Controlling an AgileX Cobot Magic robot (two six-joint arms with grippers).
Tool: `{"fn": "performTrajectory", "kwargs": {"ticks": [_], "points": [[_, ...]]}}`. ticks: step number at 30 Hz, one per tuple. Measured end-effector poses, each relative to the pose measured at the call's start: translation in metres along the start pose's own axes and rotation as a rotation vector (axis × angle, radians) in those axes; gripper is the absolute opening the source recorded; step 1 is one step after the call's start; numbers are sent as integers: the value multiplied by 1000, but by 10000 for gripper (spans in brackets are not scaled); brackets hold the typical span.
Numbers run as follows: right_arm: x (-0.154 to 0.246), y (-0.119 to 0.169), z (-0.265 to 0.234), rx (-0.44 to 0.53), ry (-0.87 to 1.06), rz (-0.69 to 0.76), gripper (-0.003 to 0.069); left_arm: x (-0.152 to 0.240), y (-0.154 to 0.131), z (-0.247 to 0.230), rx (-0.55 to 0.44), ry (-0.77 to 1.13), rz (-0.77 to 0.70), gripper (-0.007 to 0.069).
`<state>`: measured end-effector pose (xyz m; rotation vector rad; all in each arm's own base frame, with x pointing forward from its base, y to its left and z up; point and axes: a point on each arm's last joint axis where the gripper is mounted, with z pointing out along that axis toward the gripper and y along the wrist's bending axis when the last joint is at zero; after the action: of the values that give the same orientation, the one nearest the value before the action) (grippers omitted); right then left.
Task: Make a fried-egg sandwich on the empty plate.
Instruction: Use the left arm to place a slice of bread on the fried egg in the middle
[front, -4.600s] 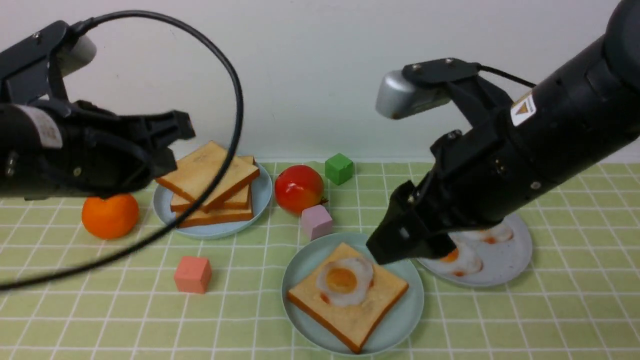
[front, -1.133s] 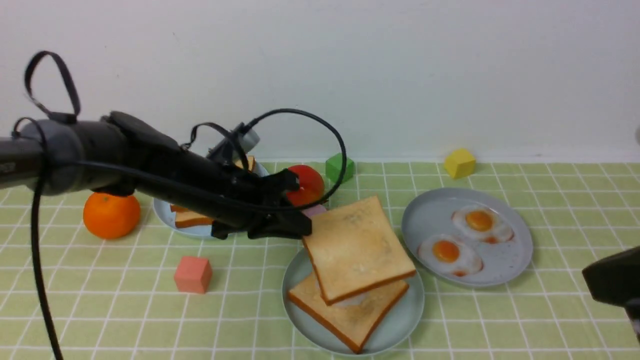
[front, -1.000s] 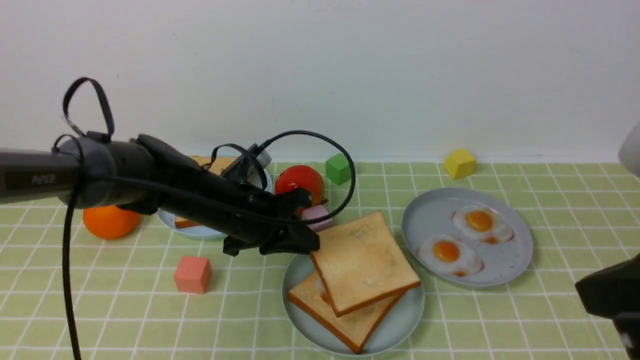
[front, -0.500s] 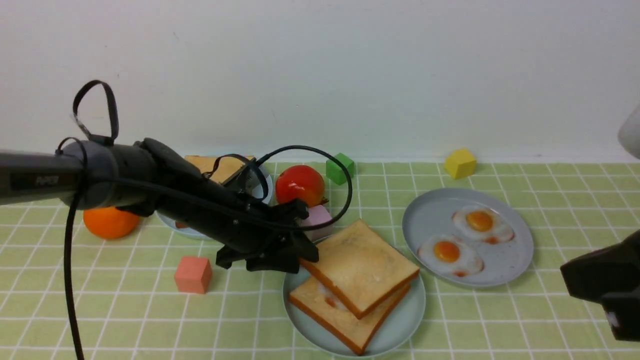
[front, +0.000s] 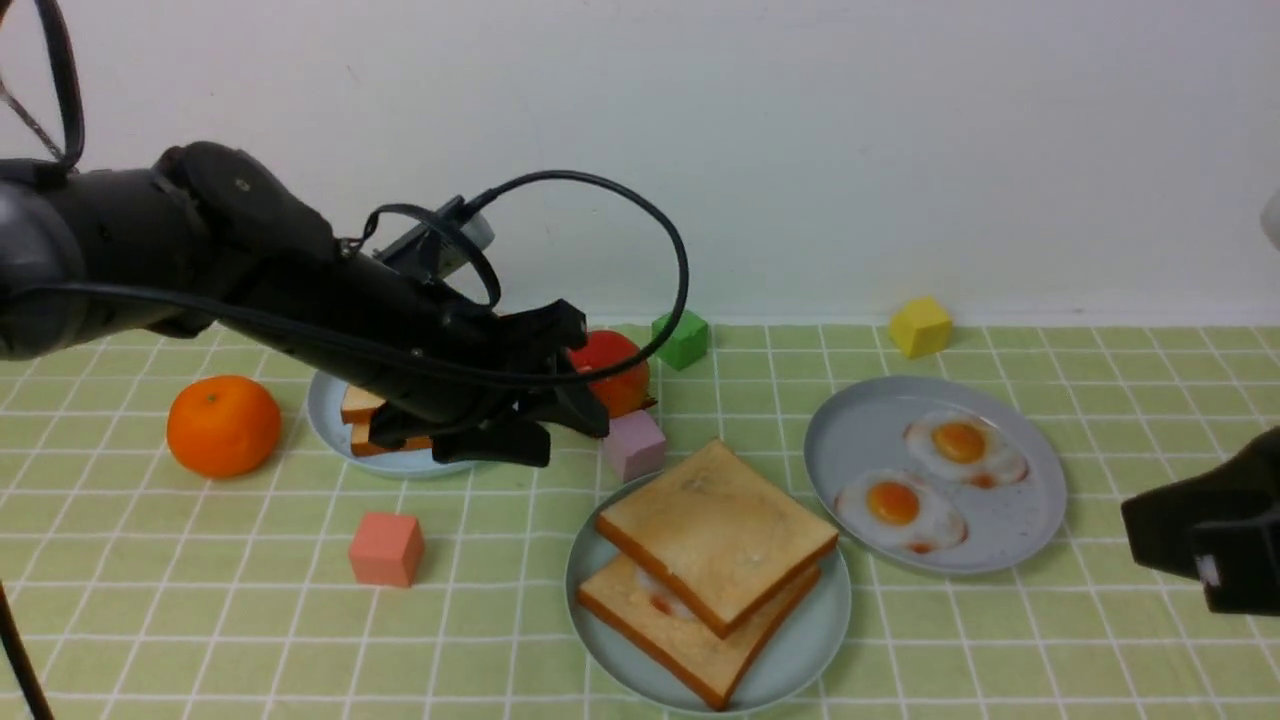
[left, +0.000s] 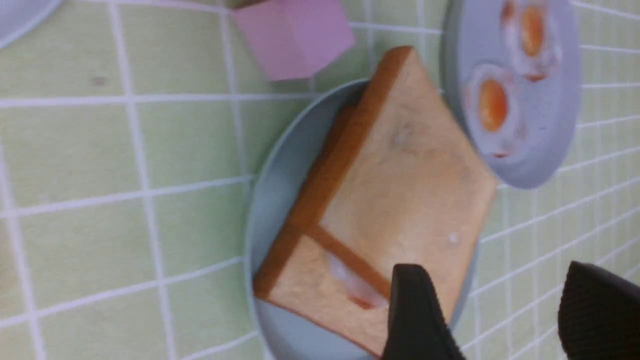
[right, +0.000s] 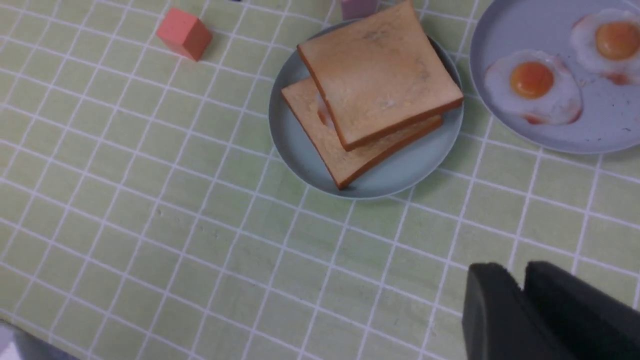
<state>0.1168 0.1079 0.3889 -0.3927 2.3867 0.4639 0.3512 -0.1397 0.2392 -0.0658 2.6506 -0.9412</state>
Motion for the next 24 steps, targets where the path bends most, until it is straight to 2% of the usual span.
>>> {"fn": "performTrajectory", "kwargs": {"ticks": [6, 8, 15, 24], "points": [[-3, 6, 0, -62, -34, -13, 170, 6, 32, 46, -30, 135, 7, 398], [-3, 6, 0, -66, -36, -30, 179, 6, 36, 52, -15, 148, 6, 398], [-3, 6, 0, -69, -40, -83, 207, -4, 49, 67, 154, 108, -87, 398], [-4, 5, 0, -58, -46, -92, 209, -1, 58, 80, 162, 138, -116, 398]]}}
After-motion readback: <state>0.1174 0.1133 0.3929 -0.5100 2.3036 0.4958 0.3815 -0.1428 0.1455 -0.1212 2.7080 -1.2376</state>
